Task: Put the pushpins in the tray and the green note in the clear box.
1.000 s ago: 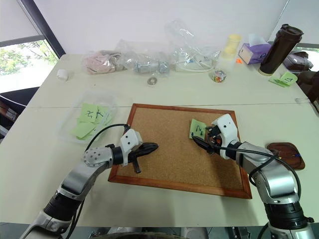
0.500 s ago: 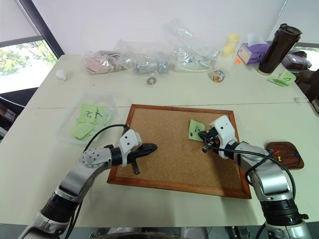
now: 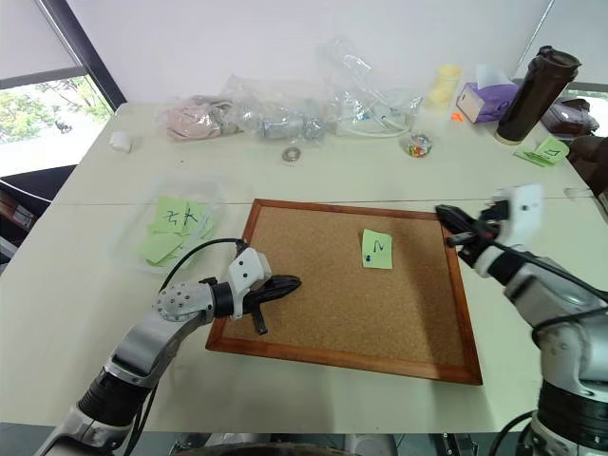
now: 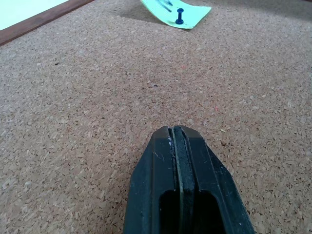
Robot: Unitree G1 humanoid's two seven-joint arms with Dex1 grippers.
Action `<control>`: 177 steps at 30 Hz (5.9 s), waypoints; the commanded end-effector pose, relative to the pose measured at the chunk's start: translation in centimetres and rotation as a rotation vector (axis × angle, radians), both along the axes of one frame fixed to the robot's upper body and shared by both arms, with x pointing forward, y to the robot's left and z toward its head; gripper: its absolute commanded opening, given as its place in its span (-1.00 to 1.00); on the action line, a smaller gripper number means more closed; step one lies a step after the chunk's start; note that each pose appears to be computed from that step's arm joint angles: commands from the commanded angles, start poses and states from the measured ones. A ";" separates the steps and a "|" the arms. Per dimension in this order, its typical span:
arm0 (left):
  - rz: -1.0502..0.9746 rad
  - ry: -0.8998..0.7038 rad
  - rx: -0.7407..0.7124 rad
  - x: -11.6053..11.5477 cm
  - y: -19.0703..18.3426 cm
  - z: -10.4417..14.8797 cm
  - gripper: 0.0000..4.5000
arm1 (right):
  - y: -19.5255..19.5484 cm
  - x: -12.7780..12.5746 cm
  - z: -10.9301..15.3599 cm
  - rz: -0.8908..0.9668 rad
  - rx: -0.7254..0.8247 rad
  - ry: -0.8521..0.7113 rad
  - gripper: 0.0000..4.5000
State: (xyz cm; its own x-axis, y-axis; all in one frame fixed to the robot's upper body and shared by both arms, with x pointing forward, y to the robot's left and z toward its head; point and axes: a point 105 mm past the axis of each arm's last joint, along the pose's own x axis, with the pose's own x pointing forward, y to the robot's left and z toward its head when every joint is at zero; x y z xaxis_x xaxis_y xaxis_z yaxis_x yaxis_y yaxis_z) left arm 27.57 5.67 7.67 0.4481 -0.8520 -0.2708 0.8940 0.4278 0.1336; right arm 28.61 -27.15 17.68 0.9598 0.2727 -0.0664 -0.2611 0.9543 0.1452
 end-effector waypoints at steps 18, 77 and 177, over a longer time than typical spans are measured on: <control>-0.044 0.028 0.004 -0.3 -0.6 -0.9 -1.00 | -12.0 -7.3 -5.8 -0.418 0.025 0.192 -0.97; 0.009 0.014 0.016 0.0 0.3 -0.7 -1.00 | 10.6 1.0 -8.9 0.410 -0.250 0.137 -0.98; -0.323 0.228 -0.351 -1.1 -4.0 7.7 -1.00 | -10.5 -6.4 -3.3 -0.121 -0.157 0.231 0.98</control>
